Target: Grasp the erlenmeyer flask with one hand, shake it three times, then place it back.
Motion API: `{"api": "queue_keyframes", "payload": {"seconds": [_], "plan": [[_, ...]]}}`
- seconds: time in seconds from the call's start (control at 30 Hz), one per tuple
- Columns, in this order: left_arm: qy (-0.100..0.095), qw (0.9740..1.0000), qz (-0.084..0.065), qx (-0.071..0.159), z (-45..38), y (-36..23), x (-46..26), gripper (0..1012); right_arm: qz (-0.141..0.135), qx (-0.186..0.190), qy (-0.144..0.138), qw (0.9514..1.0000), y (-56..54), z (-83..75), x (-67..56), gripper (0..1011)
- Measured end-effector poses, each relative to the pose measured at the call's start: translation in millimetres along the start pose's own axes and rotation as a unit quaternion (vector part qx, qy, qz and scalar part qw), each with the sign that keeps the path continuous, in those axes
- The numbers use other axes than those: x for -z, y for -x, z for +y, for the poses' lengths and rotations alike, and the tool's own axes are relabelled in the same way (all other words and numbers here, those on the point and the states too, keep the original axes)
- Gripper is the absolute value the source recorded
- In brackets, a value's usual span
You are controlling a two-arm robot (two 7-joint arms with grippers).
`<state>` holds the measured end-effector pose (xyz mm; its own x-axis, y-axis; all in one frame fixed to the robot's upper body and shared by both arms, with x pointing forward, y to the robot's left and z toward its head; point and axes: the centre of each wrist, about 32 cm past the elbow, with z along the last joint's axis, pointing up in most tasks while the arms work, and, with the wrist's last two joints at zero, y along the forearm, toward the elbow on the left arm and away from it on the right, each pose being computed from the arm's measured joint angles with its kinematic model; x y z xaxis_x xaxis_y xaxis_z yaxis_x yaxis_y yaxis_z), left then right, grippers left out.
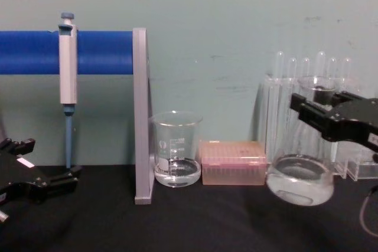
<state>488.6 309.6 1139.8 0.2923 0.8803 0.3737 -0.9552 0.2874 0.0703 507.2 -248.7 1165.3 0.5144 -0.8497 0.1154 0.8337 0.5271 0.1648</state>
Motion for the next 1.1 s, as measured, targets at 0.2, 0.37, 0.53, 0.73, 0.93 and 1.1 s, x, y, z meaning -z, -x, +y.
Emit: {"api": "queue_keyframes", "payload": {"seconds": [0.2, 0.37, 0.53, 0.73, 0.93, 1.1], "plan": [[0.0, 1.0, 0.0, 0.0, 0.0, 0.0, 0.0, 1001, -0.005, 0.042, 0.006, 0.9991, -7.1, -4.1, -0.4, 459], [0.0, 1.0, 0.0, 0.0, 0.0, 0.0, 0.0, 1001, -0.007, 0.065, 0.011, 0.9978, -11.3, -6.1, -0.5, 459], [0.0, 1.0, 0.0, 0.0, 0.0, 0.0, 0.0, 1001, -0.008, 0.07, 0.014, 0.9974, -11.9, -6.6, -0.3, 459], [0.0, 1.0, 0.0, 0.0, 0.0, 0.0, 0.0, 1001, -0.009, 0.065, 0.016, 0.9977, -11.1, -6.1, 0.1, 459], [0.0, 1.0, 0.0, 0.0, 0.0, 0.0, 0.0, 1001, -0.008, 0.035, 0.018, 0.9992, -10.0, -5.5, 0.3, 459], [0.0, 1.0, 0.0, 0.0, 0.0, 0.0, 0.0, 1001, -0.004, -0.002, 0.017, 0.9998, -8.3, -3.9, -0.9, 459]]}}
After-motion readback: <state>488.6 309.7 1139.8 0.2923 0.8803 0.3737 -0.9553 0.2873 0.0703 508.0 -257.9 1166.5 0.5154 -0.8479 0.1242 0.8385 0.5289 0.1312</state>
